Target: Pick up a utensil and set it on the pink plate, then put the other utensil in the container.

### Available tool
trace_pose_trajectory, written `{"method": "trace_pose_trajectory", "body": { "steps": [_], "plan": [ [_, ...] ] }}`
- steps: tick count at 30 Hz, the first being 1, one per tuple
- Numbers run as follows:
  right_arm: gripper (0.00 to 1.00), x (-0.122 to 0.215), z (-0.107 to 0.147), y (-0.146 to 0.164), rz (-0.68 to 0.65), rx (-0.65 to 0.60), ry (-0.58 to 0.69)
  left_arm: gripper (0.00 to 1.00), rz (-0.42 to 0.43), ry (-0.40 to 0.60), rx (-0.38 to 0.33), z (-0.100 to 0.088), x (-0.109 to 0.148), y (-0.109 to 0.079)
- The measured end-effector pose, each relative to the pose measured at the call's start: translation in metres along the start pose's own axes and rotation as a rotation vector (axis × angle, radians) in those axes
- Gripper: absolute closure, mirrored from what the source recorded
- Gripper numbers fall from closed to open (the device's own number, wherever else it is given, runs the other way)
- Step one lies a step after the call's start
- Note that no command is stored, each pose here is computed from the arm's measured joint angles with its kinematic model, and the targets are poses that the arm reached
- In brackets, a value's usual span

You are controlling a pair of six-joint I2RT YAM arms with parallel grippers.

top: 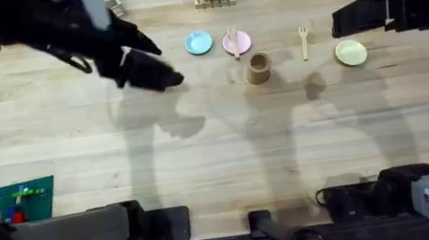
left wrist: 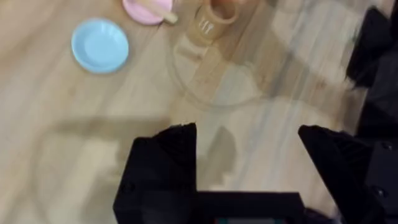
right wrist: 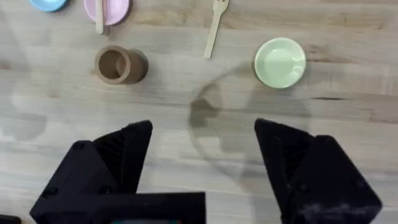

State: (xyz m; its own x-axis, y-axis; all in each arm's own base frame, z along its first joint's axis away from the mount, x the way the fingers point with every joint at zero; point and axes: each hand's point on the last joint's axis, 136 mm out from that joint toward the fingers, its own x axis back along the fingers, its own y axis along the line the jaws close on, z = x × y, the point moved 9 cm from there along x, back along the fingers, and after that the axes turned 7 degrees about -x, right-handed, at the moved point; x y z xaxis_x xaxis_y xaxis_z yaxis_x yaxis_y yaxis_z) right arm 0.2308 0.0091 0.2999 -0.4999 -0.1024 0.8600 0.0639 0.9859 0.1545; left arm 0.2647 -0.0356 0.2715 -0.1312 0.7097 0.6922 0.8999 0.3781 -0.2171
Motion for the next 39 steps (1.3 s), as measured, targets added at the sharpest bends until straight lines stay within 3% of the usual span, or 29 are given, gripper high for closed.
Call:
{"method": "trace_pose_trajectory", "body": {
  "steps": [5, 10, 25, 39],
  "plan": [
    [0.003, 0.000, -0.003, 0.000, -0.003, 0.002, -0.019, 0.005, -0.035, -0.086, -0.217, 0.010, 0.010, 0.010],
    [0.003, 0.000, -0.005, -0.002, 0.029, -0.049, -0.036, 0.005, -0.061, -0.129, -0.319, 0.010, 0.012, 0.015],
    [0.003, -0.007, -0.011, -0.006, 0.072, -0.161, -0.046, 0.005, -0.042, -0.200, -0.358, 0.006, 0.012, 0.015],
    [0.003, -0.058, -0.036, -0.012, 0.158, -0.207, 0.095, 0.005, -0.040, -0.204, -0.358, 0.006, 0.012, 0.015]
  ]
}}
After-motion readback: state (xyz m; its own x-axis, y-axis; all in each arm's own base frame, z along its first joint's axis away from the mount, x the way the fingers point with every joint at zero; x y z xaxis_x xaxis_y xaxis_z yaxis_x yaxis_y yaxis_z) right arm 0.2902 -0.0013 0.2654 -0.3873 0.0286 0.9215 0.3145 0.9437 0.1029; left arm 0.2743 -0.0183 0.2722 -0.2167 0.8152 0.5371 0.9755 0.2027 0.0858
